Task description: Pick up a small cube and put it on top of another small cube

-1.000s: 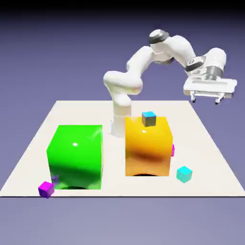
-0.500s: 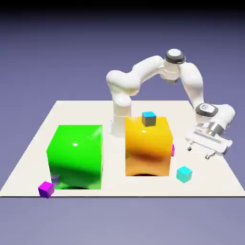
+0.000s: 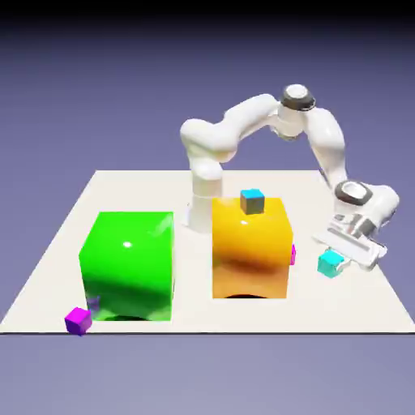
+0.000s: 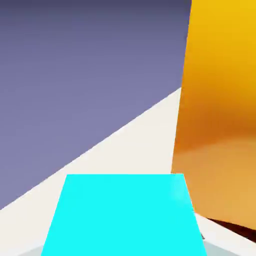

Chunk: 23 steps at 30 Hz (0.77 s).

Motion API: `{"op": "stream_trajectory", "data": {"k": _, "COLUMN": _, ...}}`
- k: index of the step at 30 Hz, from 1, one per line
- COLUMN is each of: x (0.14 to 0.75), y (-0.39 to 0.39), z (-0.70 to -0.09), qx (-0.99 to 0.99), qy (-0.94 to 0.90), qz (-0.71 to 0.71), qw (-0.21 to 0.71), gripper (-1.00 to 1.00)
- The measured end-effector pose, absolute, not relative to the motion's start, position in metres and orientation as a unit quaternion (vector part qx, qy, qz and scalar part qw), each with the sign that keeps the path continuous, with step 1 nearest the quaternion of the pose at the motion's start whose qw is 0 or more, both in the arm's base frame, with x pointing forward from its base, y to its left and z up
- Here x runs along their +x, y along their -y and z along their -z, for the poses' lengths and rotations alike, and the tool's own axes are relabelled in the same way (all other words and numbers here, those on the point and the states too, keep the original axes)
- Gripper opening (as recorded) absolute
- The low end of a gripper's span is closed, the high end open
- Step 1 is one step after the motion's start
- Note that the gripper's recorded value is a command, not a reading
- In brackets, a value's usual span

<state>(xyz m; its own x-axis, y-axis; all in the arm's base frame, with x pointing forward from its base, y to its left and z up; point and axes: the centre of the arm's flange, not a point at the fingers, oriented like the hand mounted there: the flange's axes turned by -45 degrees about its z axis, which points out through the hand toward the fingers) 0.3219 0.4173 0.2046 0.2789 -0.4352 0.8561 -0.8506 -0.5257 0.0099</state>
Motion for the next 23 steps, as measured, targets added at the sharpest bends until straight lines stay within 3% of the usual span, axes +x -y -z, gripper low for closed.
{"op": "stream_trajectory", "data": {"k": 14, "x": 0.291, "y": -0.276, "z": -0.392, "qx": 0.634, "qy": 0.594, "qz": -0.349, "qw": 0.352, "gripper": -1.00}}
{"op": "stream_trajectory", "data": {"k": 20, "x": 0.296, "y": -0.217, "z": -0.359, "qx": 0.609, "qy": 0.609, "qz": -0.360, "qw": 0.359, "gripper": -1.00}}
{"op": "stream_trajectory", "data": {"k": 21, "x": 0.296, "y": -0.212, "z": -0.354, "qx": 0.609, "qy": 0.609, "qz": -0.360, "qw": 0.359, "gripper": 1.00}}
{"op": "stream_trajectory", "data": {"k": 23, "x": 0.296, "y": -0.212, "z": -0.354, "qx": 0.609, "qy": 0.609, "qz": -0.360, "qw": 0.359, "gripper": 1.00}}
